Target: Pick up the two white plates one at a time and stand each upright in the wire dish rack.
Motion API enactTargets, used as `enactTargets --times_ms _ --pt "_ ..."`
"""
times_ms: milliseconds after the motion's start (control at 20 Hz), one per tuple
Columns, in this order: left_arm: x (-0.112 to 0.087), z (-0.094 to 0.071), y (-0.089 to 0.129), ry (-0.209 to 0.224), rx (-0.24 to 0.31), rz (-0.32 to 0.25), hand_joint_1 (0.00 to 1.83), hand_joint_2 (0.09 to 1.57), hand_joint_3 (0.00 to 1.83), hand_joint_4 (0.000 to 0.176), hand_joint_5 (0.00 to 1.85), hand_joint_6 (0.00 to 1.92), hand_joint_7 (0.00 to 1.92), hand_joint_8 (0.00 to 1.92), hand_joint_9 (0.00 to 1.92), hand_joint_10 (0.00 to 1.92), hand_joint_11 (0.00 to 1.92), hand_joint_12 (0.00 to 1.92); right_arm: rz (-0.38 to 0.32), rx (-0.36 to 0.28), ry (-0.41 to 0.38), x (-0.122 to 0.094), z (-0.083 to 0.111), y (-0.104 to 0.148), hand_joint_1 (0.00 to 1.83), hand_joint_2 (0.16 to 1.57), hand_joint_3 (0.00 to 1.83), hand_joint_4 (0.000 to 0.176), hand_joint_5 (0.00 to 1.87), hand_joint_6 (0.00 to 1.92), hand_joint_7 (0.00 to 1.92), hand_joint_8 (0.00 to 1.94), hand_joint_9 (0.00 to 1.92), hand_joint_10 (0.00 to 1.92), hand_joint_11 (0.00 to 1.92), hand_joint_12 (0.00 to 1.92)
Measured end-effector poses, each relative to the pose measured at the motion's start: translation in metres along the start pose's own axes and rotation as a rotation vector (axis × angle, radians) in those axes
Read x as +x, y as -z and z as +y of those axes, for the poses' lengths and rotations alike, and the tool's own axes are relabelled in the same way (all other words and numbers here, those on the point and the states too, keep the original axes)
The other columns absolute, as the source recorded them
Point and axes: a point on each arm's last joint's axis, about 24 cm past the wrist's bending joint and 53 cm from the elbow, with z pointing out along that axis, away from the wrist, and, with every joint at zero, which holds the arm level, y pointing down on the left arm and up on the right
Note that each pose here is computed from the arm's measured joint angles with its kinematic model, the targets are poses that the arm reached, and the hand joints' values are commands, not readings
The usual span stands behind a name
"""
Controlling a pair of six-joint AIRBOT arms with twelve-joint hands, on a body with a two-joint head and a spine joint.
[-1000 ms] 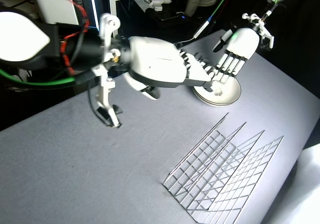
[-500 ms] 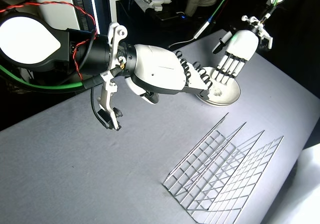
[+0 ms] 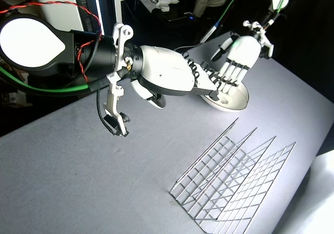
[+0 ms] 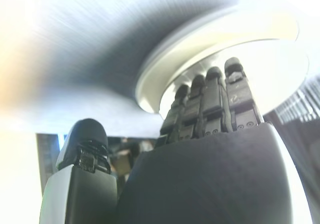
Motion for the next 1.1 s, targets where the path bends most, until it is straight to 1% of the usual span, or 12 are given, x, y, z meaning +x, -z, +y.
enactTargets --times_ms 100,150,300,350,400,500,600,800,900,1000,1050,1100 --pt "-0.003 -0.003 -0.004 0.002 -0.001 -0.008 0.00 1.21 0.00 0.000 0.04 0.01 0.04 0.01 0.02 0.01 0.02 0.01 0.009 -0.019 0.010 0.004 0.003 -0.006 1.41 1.00 0.00 0.000 0.16 0.01 0.11 0.01 0.12 0.01 0.00 0.61" --pt "-0.004 -0.005 -0.005 0.000 0.000 -0.011 0.00 1.21 0.00 0.000 0.01 0.00 0.01 0.00 0.00 0.00 0.00 0.00 0.016 -0.028 0.020 0.006 0.005 -0.010 1.40 1.00 0.00 0.000 0.17 0.01 0.13 0.01 0.14 0.01 0.00 0.66" --pt "-0.007 -0.007 -0.008 -0.003 -0.001 -0.018 0.00 1.22 0.00 0.000 0.00 0.00 0.01 0.00 0.00 0.00 0.00 0.00 0.030 -0.057 0.027 0.013 0.011 -0.022 1.41 1.02 0.00 0.000 0.14 0.00 0.10 0.00 0.13 0.00 0.00 0.56" --pt "-0.007 -0.007 -0.008 -0.003 -0.003 -0.018 0.00 1.22 0.00 0.000 0.03 0.01 0.03 0.01 0.02 0.01 0.02 0.01 0.033 -0.060 0.025 0.015 0.012 -0.027 1.41 1.02 0.00 0.000 0.15 0.00 0.10 0.00 0.12 0.00 0.00 0.58" --pt "-0.008 -0.007 -0.008 -0.004 -0.002 -0.020 0.00 1.22 0.00 0.000 0.02 0.00 0.01 0.00 0.00 0.00 0.01 0.00 0.039 -0.059 0.023 0.018 0.013 -0.031 1.42 1.01 0.00 0.000 0.16 0.01 0.14 0.01 0.17 0.02 0.00 0.71" --pt "-0.009 -0.008 -0.009 -0.003 -0.003 -0.024 0.00 1.22 0.00 0.000 0.02 0.00 0.02 0.00 0.01 0.00 0.01 0.01 0.053 -0.058 0.012 0.026 0.012 -0.039 1.43 1.00 0.00 0.000 0.19 0.01 0.16 0.01 0.19 0.02 0.00 0.72" --pt "-0.010 -0.008 -0.011 -0.006 -0.002 -0.027 0.00 1.22 0.00 0.000 0.02 0.00 0.01 0.00 0.00 0.00 0.00 0.00 0.076 -0.056 0.009 0.037 0.010 -0.049 1.44 1.01 0.00 0.000 0.18 0.00 0.14 0.00 0.17 0.00 0.00 0.62" --pt "-0.011 -0.009 -0.012 -0.005 -0.003 -0.028 0.00 1.21 0.00 0.000 0.00 0.00 0.01 0.00 0.00 0.00 0.00 0.00 0.097 -0.059 -0.002 0.051 0.007 -0.068 1.43 1.00 0.00 0.000 0.21 0.01 0.16 0.00 0.20 0.01 0.00 0.78" --pt "-0.011 -0.010 -0.012 -0.003 -0.001 -0.030 0.00 1.21 0.00 0.000 0.01 0.00 0.01 0.00 0.00 0.00 0.01 0.01 0.105 -0.062 -0.001 0.057 0.004 -0.079 1.44 1.00 0.00 0.000 0.19 0.00 0.15 0.00 0.20 0.01 0.00 0.70" --pt "-0.011 -0.011 -0.013 -0.003 0.001 -0.030 0.00 1.22 0.00 0.000 0.03 0.01 0.02 0.01 0.01 0.00 0.02 0.01 0.109 -0.063 -0.002 0.062 0.001 -0.091 1.44 1.00 0.00 0.000 0.18 0.00 0.13 0.00 0.19 0.00 0.00 0.67" --pt "-0.012 -0.011 -0.013 -0.004 0.000 -0.031 0.00 1.22 0.00 0.000 0.02 0.01 0.01 0.00 0.00 0.00 0.00 0.00 0.112 -0.062 -0.003 0.064 0.000 -0.097 1.44 1.00 0.00 0.000 0.18 0.00 0.13 0.00 0.18 0.00 0.00 0.67" --pt "-0.013 -0.011 -0.013 -0.008 0.000 -0.032 0.00 1.21 0.00 0.000 0.01 0.00 0.01 0.00 0.00 0.00 0.00 0.00 0.113 -0.064 -0.002 0.065 0.000 -0.101 1.43 1.00 0.00 0.000 0.20 0.01 0.14 0.00 0.21 0.01 0.00 0.77"
